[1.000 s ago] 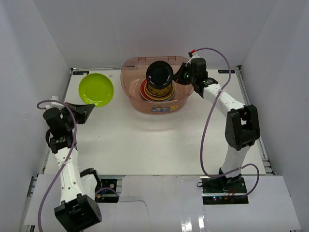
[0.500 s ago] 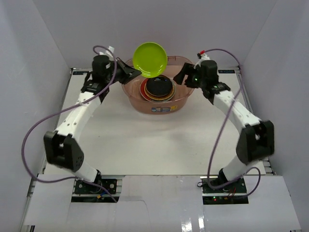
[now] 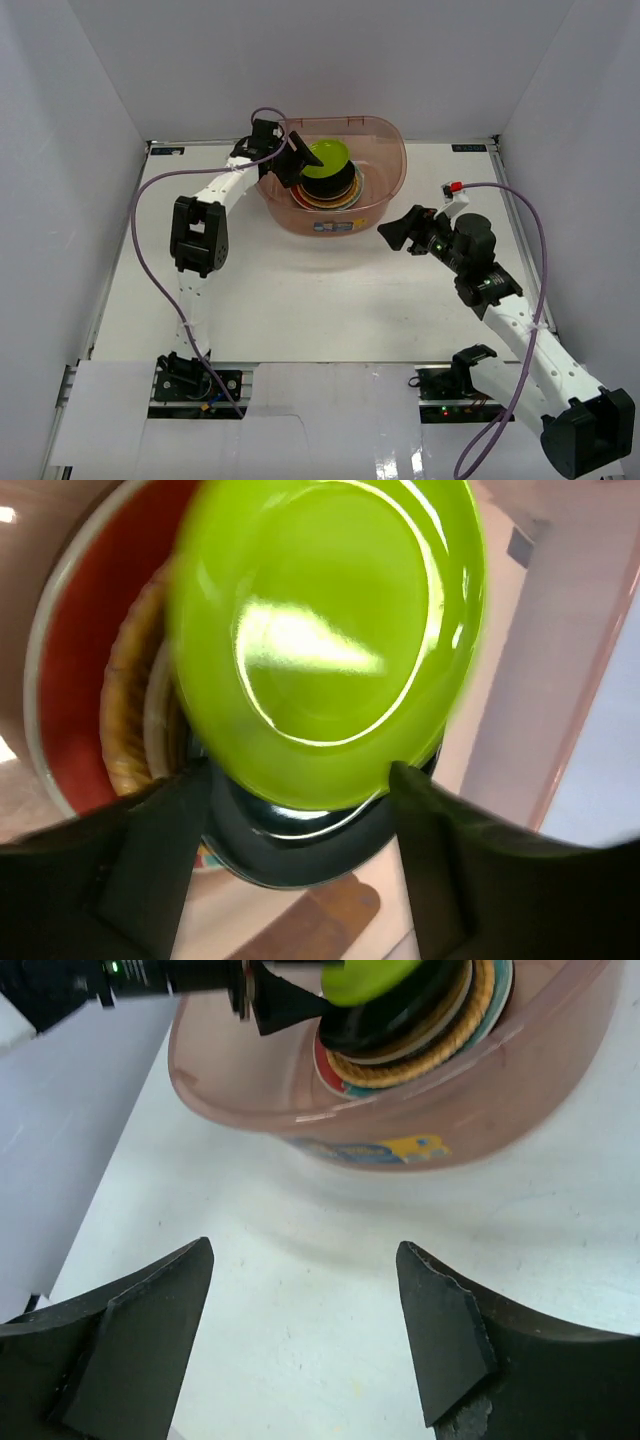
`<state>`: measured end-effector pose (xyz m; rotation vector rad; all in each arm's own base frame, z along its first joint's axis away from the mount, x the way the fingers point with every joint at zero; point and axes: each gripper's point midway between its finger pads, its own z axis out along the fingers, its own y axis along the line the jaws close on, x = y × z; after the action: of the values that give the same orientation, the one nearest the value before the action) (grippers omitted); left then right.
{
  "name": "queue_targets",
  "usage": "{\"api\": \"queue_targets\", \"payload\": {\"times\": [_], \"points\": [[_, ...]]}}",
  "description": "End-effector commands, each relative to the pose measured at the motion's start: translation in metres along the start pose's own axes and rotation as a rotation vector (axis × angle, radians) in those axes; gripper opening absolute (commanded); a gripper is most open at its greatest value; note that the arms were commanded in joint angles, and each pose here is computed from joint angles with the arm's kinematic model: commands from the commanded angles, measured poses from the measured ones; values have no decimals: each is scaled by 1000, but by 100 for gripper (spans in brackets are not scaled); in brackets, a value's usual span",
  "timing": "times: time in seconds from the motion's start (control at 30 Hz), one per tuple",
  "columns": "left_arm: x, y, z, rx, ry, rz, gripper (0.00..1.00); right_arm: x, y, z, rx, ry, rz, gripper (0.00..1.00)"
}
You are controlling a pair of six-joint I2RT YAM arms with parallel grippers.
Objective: Place the plates into the plastic bin on the countertop
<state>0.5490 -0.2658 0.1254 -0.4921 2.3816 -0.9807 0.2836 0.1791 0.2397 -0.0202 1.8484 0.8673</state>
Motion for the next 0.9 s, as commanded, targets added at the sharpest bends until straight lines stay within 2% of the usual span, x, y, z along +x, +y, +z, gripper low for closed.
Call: {"api": "queue_targets", "payload": {"times": [0.0, 0.03, 0.07, 0.1, 0.13, 0.2, 0.23, 0.3, 0.37, 0.43, 0.57, 0.67, 0.7, 0.73, 0.77, 0.87], "points": [[-26, -80, -68, 151, -78, 86, 88, -4, 12, -15, -22, -13, -28, 81], [-29, -89, -81, 164, -101, 115, 98, -3, 12, -17, -22, -13, -31, 88], [-31, -99, -96, 177, -122, 132, 98, -6, 15, -21, -30, -23, -36, 91], [-35, -125, -134, 229, -169, 166, 98, -3, 13, -23, -24, -13, -35, 93], [-36, -137, -155, 255, -194, 200, 98, 0, 13, -24, -19, -2, -32, 98], [-27, -161, -195, 303, -240, 261, 98, 4, 11, -29, -14, 6, -33, 90], [-14, -172, -233, 332, -276, 301, 98, 6, 10, -31, -10, 10, -35, 90], [17, -178, -259, 357, -280, 392, 98, 7, 9, -39, -3, -2, -37, 90], [56, -163, -290, 377, -258, 441, 98, 2, 13, -52, -3, -32, -47, 90], [77, -143, -309, 373, -260, 459, 98, -8, 11, -62, 30, -68, -81, 90], [129, -90, -371, 405, -350, 488, 98, -25, 15, -93, 73, -105, -145, 90], [151, -72, -397, 440, -376, 499, 98, -29, 16, -113, 91, -125, -186, 90], [159, -72, -420, 479, -412, 517, 98, -33, 12, -118, 122, -144, -190, 90], [163, -69, -428, 485, -422, 520, 98, -39, 17, -128, 109, -177, -195, 96], [168, -64, -434, 475, -418, 516, 98, -41, 17, -134, 114, -194, -196, 90], [178, -55, -461, 486, -464, 514, 98, -57, 29, -157, 88, -289, -201, 90]]}}
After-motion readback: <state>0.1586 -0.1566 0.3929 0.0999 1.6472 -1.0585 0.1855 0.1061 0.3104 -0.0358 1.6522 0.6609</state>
